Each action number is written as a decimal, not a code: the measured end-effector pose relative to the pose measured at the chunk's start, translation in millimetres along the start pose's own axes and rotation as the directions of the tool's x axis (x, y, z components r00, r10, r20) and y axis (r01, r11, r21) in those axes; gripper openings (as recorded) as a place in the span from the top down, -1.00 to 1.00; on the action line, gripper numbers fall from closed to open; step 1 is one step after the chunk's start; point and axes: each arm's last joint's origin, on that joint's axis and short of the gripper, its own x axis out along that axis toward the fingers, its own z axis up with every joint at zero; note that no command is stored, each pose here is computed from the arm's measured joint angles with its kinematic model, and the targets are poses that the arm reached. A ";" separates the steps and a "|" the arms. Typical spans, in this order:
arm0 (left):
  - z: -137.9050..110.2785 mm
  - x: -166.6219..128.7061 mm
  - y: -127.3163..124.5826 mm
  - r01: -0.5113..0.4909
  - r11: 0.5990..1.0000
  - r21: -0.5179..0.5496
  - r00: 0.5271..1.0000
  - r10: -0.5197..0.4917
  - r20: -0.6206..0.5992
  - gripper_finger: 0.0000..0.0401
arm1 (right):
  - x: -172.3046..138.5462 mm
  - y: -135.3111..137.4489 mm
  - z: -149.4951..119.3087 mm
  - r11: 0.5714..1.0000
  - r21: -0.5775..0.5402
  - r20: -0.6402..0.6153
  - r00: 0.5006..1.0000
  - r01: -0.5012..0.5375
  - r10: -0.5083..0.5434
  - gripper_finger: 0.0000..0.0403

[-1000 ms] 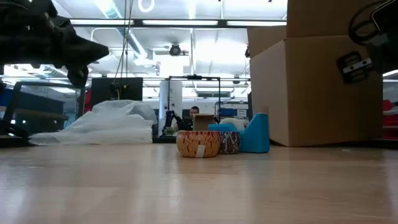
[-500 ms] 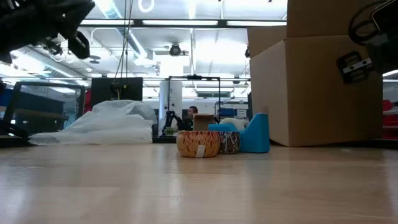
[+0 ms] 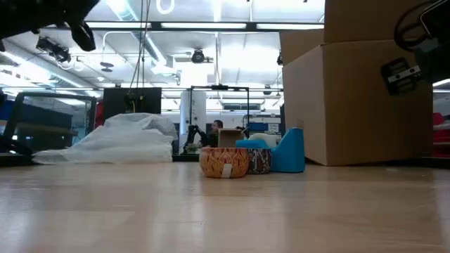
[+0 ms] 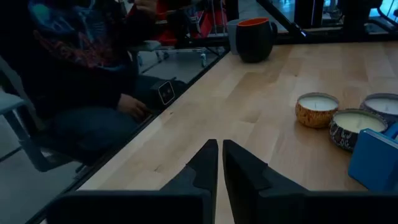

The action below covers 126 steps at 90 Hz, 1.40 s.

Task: Wrap mug
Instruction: Prepare the transparent bubble wrap

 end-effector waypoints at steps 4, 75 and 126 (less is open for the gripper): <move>-0.1 0.3 0.3 -0.016 1.000 0.007 1.000 0.016 0.004 1.00 | 0.0 0.0 0.0 1.000 0.000 0.000 1.000 0.000 0.000 0.99; -12.6 13.0 -5.1 -0.281 0.922 0.266 0.872 0.361 -0.330 1.00 | 0.0 0.0 0.0 1.000 0.000 0.000 1.000 0.000 0.000 0.99; -36.2 -5.6 9.9 -0.541 0.720 0.435 0.611 0.692 -0.385 0.97 | 0.0 0.0 0.0 1.000 0.000 0.000 1.000 0.000 0.000 0.99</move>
